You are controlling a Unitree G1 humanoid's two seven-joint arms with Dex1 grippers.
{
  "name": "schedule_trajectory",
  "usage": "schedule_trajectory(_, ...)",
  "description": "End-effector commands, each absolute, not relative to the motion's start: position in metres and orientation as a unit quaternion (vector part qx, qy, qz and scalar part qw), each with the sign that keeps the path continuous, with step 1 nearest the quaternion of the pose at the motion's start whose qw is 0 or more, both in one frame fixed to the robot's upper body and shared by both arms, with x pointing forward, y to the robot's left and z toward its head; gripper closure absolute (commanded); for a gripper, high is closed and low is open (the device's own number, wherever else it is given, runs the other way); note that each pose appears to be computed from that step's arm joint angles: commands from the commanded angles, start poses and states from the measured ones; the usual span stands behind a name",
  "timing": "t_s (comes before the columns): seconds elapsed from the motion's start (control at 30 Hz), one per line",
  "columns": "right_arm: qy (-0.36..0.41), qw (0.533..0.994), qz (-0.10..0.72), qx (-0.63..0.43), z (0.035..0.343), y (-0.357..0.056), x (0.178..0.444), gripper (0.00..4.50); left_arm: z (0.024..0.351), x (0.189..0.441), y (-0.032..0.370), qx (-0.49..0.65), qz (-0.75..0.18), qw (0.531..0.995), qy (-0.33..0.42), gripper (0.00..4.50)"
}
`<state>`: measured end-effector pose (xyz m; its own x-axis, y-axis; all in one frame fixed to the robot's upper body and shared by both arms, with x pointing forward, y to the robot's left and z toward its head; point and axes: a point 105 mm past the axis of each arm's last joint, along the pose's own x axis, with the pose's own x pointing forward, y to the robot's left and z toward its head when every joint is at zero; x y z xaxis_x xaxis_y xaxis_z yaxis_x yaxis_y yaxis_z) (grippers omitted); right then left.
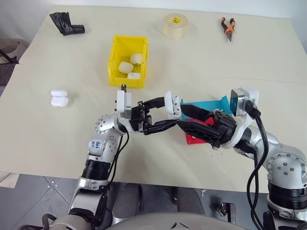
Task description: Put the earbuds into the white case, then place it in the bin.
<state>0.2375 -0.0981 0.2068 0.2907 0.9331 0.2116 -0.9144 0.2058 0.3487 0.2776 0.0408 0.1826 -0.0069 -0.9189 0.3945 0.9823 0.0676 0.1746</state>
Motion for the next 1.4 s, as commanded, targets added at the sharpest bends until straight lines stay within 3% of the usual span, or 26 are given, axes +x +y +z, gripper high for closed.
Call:
schedule_trajectory(0.03, 0.012, 0.790, 0.587, 0.180, 0.211, -0.111, 0.240, 0.03, 0.190, 0.272, 0.046, -0.034, -0.682, 0.695, -0.224, 1.72)
schedule_trajectory(0.2, 0.035, 0.805, 0.580, 0.123, 0.208, -0.129, 0.244, 1.21, 0.169, 0.280, 0.060, 0.094, -0.681, 0.709, -0.159, 1.72)
schedule_trajectory(0.33, 0.051, 0.807, 0.588, 0.015, 0.202, -0.129, 0.248, 2.72, 0.158, 0.280, 0.063, 0.201, -0.694, 0.684, -0.103, 1.72)
schedule_trajectory(0.5, 0.021, 0.774, 0.632, -0.032, 0.215, -0.106, 0.245, 4.43, 0.160, 0.285, 0.053, 0.221, -0.690, 0.685, -0.075, 1.72)
schedule_trajectory(0.83, 0.049, 0.751, 0.653, -0.086, 0.200, -0.070, 0.249, 4.48, 0.163, 0.285, 0.040, 0.211, -0.685, 0.693, -0.075, 1.72)
schedule_trajectory(1.17, 0.084, 0.794, 0.596, -0.086, 0.175, -0.115, 0.260, 4.48, 0.174, 0.282, 0.049, 0.165, -0.674, 0.712, -0.107, 1.72)
schedule_trajectory(1.27, 0.070, 0.805, 0.584, -0.077, 0.171, -0.123, 0.261, 4.48, 0.177, 0.279, 0.051, 0.144, -0.674, 0.716, -0.115, 1.72)
schedule_trajectory(1.4, -0.005, 0.843, 0.535, -0.050, 0.183, -0.137, 0.268, 4.48, 0.178, 0.273, 0.062, 0.122, -0.669, 0.724, -0.120, 1.72)
